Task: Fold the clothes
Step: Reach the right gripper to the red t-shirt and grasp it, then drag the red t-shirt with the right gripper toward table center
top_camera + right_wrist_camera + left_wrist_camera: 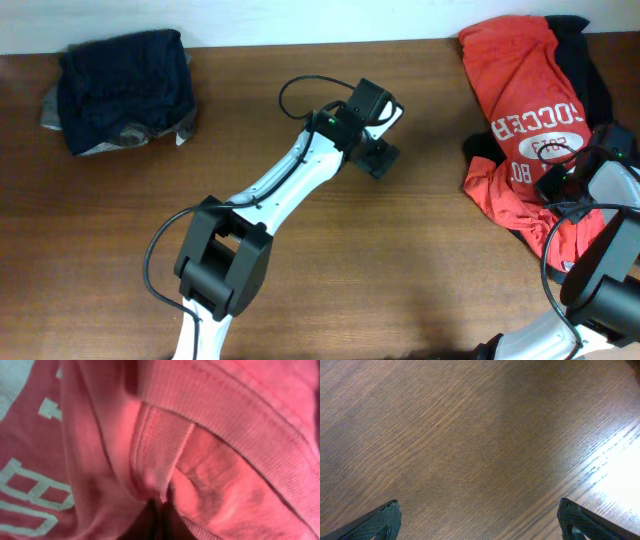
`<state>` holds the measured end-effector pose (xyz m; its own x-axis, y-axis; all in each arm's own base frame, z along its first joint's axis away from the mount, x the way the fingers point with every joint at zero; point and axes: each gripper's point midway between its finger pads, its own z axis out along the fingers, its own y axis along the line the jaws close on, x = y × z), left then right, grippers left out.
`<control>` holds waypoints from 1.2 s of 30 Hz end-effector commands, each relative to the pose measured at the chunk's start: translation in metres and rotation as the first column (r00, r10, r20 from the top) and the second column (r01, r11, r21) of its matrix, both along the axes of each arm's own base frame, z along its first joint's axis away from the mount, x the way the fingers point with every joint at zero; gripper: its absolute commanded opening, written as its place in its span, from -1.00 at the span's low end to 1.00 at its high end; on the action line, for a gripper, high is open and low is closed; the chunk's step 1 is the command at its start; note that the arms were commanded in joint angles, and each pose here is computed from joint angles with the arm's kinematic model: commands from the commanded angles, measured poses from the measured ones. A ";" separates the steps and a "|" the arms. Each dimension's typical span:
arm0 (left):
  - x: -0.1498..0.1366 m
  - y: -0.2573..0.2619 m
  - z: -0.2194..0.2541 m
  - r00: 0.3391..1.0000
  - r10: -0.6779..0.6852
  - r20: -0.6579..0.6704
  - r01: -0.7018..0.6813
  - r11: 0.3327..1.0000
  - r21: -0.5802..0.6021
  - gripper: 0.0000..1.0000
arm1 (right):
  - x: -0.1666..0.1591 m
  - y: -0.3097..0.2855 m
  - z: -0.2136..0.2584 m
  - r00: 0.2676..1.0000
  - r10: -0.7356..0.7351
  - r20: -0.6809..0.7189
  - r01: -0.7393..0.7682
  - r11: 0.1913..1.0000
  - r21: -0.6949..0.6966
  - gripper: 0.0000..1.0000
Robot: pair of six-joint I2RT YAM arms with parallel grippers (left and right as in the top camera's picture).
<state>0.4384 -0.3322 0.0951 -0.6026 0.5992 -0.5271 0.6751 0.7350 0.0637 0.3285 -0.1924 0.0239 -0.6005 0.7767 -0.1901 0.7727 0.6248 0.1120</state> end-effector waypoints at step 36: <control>0.067 0.276 0.219 0.838 0.509 0.196 -0.487 0.860 -0.151 0.98 | 0.099 0.284 0.202 0.528 0.607 0.594 -0.705 0.704 -0.092 -0.92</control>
<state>0.5089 -0.0718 0.2964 -0.6853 0.2110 -0.6970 0.2161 0.9729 0.0821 0.4258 0.0508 0.2037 -0.7918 0.2717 -0.5470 -0.0051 0.8926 0.4508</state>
